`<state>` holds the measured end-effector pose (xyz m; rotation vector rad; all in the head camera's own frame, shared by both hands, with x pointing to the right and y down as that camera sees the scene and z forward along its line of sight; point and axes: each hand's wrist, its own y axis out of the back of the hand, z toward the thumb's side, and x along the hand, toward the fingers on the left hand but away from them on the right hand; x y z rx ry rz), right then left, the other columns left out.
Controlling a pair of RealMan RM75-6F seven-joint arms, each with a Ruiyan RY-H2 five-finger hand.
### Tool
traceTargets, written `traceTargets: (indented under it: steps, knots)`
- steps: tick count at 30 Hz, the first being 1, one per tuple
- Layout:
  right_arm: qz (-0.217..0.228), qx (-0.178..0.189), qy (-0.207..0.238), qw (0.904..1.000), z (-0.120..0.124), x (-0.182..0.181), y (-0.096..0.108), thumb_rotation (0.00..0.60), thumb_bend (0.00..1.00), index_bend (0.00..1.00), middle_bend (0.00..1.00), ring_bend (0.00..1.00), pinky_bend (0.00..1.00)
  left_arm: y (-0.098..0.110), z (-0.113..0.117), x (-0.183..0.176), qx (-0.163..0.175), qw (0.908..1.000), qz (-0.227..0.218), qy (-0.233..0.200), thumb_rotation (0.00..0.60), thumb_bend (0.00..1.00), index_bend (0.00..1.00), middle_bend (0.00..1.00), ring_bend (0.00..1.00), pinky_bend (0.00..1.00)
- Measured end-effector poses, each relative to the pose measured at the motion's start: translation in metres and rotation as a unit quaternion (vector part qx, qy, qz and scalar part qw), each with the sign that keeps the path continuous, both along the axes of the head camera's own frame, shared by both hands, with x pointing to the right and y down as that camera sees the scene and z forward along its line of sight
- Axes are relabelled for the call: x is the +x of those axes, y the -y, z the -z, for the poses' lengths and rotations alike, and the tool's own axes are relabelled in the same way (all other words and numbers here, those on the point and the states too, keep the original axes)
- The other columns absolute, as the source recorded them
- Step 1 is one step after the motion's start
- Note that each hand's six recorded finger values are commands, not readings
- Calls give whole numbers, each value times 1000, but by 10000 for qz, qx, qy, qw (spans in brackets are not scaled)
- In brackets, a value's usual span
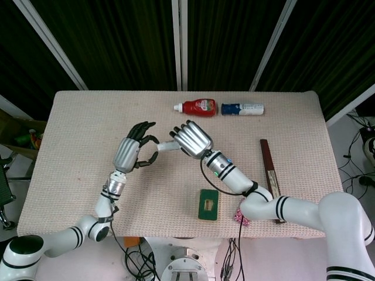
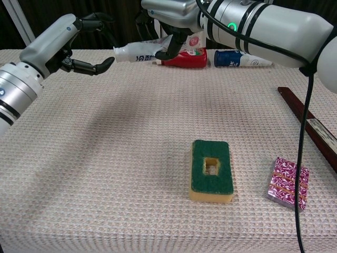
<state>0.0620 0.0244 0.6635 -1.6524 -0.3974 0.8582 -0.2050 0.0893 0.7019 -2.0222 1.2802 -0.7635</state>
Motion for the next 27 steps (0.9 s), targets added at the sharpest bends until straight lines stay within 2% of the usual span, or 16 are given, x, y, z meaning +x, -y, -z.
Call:
traceTargets:
  steps: [15, 27]
  knots:
    - [-12, 72, 28, 10000, 0, -2, 0, 600, 905, 916, 727, 560, 570, -2, 5, -3, -218, 9997, -88, 46, 445, 378, 534, 114, 66, 104]
    - [-108, 87, 107, 9998, 2, -4, 5, 600, 903, 916, 727, 560, 568, -6, 16, 1, -555, 9979, -95, -310, 380, 378, 525, 114, 66, 104]
